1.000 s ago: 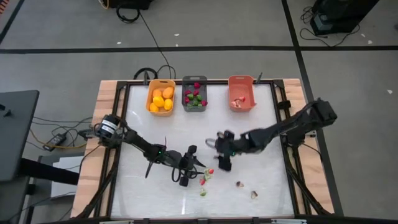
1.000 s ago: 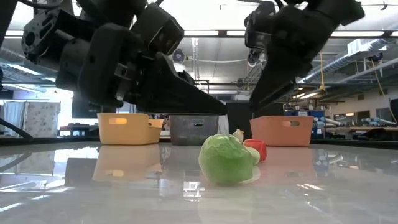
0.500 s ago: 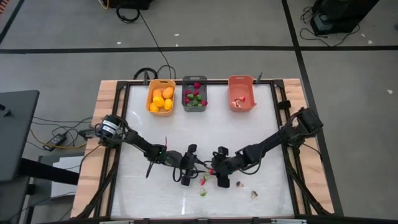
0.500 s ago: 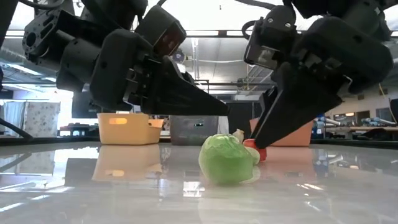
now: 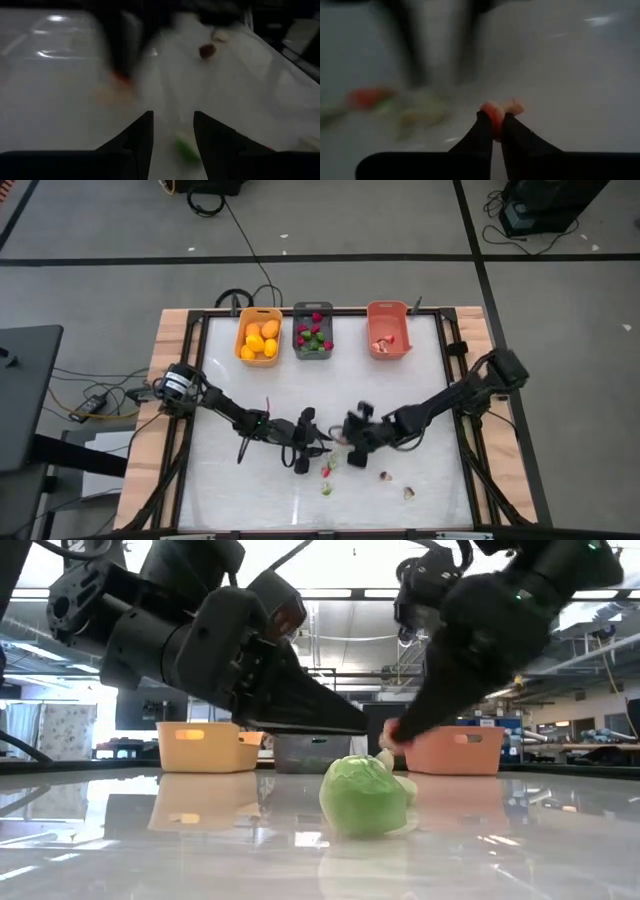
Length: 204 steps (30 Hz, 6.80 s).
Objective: Sort produce into baskets
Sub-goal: Put the red mushroom into the orange bin, then put the green mushroom into the orange bin, then put the red mushroom into the orange bin
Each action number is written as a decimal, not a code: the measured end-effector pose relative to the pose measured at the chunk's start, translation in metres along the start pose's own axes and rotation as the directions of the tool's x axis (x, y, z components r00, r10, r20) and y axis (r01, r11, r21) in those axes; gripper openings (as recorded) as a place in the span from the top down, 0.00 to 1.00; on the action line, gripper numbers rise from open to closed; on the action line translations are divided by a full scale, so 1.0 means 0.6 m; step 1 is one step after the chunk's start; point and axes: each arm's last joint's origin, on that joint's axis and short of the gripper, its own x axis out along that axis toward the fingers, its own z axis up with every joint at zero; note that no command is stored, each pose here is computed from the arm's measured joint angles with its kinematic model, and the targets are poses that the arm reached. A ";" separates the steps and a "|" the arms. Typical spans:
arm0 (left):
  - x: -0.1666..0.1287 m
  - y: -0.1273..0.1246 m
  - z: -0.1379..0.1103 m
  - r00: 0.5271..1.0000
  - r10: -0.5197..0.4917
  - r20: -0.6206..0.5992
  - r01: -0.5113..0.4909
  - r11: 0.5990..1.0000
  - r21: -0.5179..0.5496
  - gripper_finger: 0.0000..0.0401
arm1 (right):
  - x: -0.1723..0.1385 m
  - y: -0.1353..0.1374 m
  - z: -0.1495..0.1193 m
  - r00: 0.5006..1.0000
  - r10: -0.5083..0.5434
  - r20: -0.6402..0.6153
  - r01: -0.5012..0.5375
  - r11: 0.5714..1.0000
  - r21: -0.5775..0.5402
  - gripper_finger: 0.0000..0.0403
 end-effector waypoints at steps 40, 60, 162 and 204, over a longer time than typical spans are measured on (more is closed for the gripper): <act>-0.001 0.019 -0.010 0.972 0.233 -0.040 -0.235 0.970 -0.064 0.63 | -0.150 -0.389 0.061 0.797 -0.540 -0.271 0.600 0.759 0.252 0.62; 0.001 0.004 -0.011 0.996 -0.052 -0.074 0.060 0.992 0.111 0.63 | -0.133 -0.256 0.080 0.947 -0.306 -0.097 0.321 0.898 0.302 0.68; 0.035 0.002 -0.009 0.983 -0.163 0.081 0.173 0.975 -0.142 0.72 | -0.184 -0.326 0.024 0.717 -0.697 -0.032 0.665 0.668 0.335 0.84; 0.029 -0.053 -0.082 0.987 0.009 -0.160 0.032 0.968 0.251 0.81 | -0.195 -0.159 0.022 0.961 -0.205 0.186 0.130 0.927 0.352 0.56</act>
